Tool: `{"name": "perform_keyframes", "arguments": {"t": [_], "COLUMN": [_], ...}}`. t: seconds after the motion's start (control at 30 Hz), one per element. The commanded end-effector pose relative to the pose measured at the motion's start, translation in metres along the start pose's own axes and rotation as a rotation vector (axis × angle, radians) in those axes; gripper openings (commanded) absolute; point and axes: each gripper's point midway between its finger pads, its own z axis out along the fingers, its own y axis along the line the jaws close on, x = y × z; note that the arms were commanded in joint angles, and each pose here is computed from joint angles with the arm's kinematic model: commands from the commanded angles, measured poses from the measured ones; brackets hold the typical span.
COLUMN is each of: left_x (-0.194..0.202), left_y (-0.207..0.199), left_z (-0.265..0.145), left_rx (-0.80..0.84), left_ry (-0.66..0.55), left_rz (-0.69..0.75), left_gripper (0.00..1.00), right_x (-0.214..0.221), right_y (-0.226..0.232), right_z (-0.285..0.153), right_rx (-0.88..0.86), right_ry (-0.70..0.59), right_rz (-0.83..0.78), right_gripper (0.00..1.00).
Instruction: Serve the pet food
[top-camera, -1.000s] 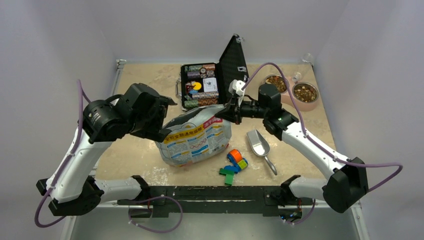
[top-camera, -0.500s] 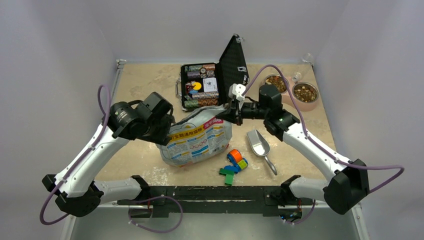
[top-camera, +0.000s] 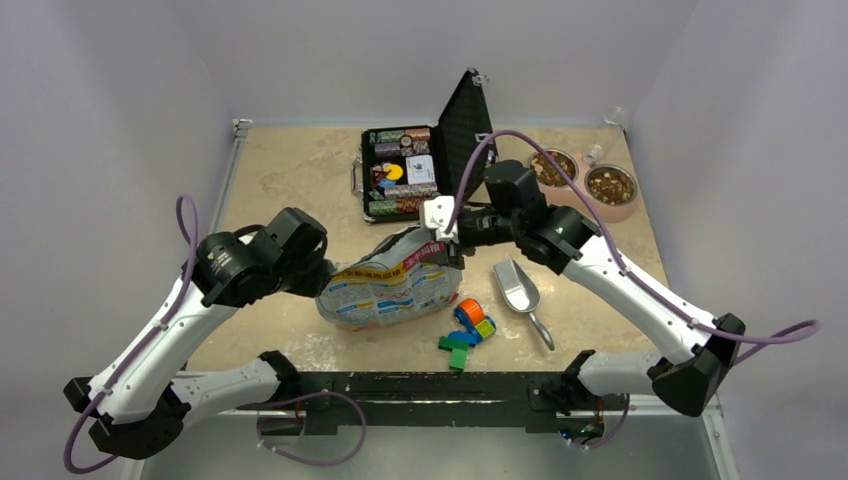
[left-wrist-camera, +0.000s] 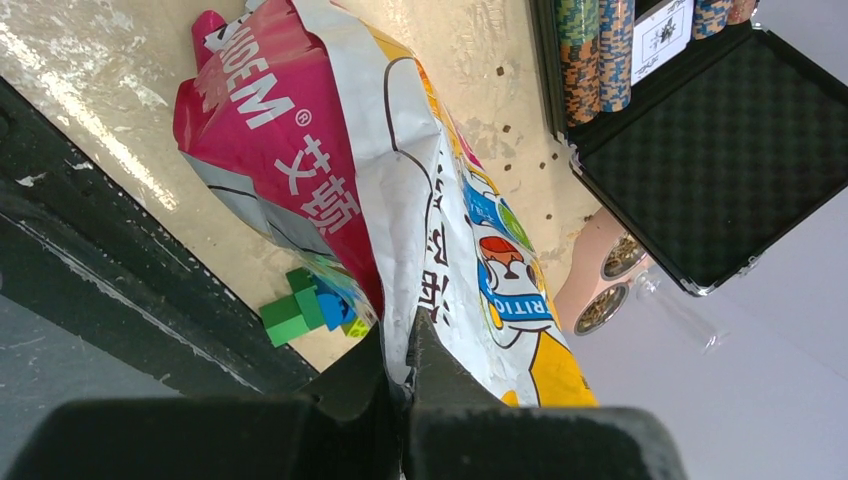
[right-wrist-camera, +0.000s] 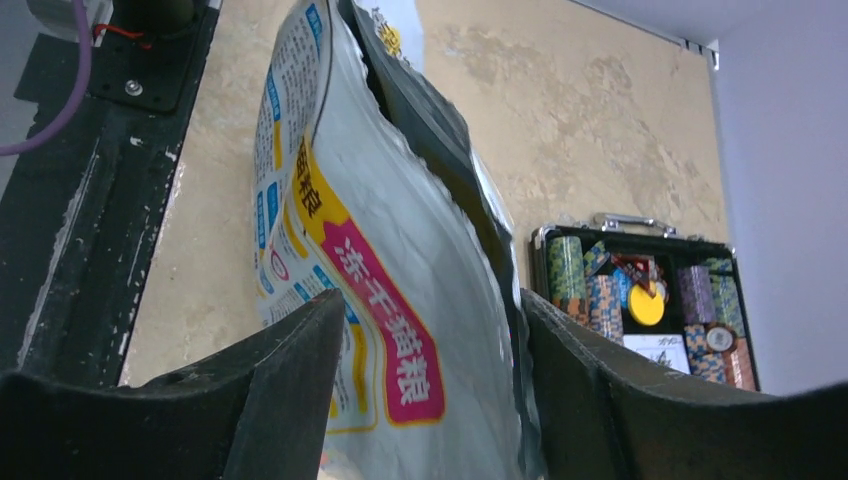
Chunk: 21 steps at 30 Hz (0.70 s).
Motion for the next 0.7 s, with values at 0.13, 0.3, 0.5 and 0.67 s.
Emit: {"name": "perform_keyframes", "arguments": {"t": [0.13,0.3,0.5,0.67], "left_x": [-0.027,-0.046,-0.102,-0.105], "left_y": [-0.034,-0.033,-0.007,-0.013], "left_z": [-0.016,-0.013,-0.008,-0.019], "left_rx": [0.145,0.111,-0.045,-0.021], "left_ry": [-0.113,-0.223,-0.421,-0.363], "left_rz": [-0.014,0.030,0.039,-0.044], "left_gripper": [0.00,0.00,0.00,0.00], "right_x": [0.025,0.044,0.044,0.048], "right_y": [-0.018,-0.038,-0.063,-0.044], "right_z": [0.002,-0.014,-0.049,-0.038], "right_rx": [0.081,0.216,0.484,0.424], "right_ry": [0.328,0.446,0.431,0.349], "right_rz": [-0.193,-0.220,-0.252,-0.278], "right_gripper": [0.48,0.12,0.00,0.00]}}
